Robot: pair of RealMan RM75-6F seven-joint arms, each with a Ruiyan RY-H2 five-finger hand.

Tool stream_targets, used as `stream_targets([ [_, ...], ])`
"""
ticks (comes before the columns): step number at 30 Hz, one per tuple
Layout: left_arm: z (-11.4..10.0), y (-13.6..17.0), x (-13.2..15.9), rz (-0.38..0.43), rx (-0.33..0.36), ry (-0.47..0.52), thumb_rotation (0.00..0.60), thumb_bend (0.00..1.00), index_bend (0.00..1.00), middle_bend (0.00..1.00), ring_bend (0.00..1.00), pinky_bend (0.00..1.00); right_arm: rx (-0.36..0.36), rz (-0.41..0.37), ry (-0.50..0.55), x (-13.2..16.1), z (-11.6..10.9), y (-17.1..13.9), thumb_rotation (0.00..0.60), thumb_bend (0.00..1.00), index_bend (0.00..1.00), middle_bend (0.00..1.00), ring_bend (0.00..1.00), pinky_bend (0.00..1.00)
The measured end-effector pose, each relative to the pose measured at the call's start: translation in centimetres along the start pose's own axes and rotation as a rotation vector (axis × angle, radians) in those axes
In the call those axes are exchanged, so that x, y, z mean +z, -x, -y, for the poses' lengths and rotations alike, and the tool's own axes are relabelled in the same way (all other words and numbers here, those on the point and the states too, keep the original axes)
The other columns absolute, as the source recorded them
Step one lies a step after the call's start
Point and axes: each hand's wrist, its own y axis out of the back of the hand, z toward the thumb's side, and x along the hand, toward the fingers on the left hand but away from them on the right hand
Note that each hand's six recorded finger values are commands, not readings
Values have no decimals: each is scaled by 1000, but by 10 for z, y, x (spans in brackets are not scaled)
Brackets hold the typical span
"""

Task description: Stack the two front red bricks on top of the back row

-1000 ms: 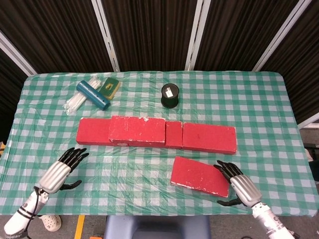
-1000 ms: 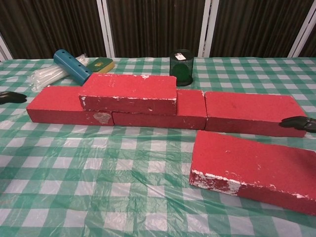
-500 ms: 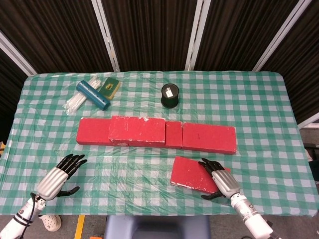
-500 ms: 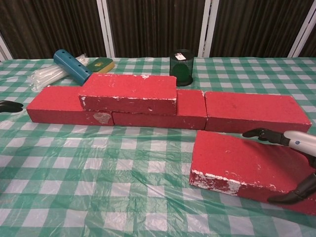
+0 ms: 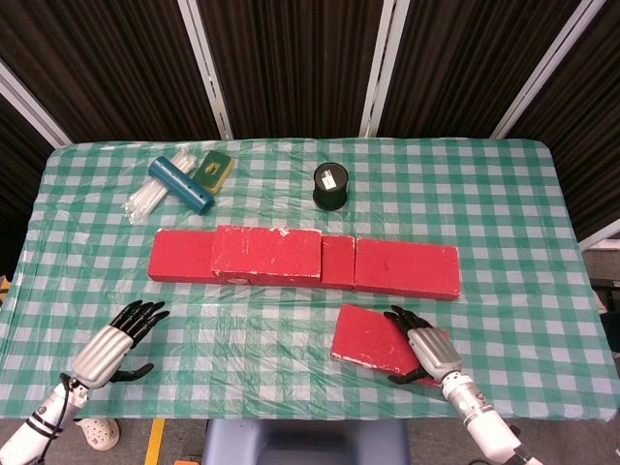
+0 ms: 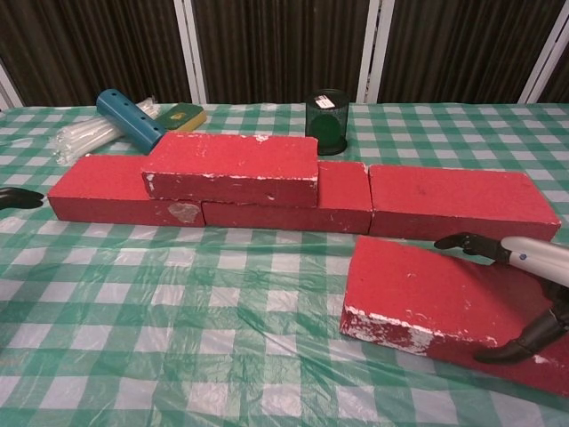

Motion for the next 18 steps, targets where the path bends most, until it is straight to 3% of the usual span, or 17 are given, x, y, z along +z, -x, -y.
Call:
stream_targets([
  [3,-2,0,2,14,10,6,600,265,0,0,0,9,3,13,8,-2,1,1,600,95,186,224,277,537],
  [11,-3,2,2,17,22,5,600,266,0,0,0,9,-44,-12,7,5,-12,-3,600,100,237,260,318,566],
  [18,-3,4,4,17,24,-8,600,266,0,0,0,10,-140,-91,-39,21,-57,-11,600,100,251,272,328,566],
])
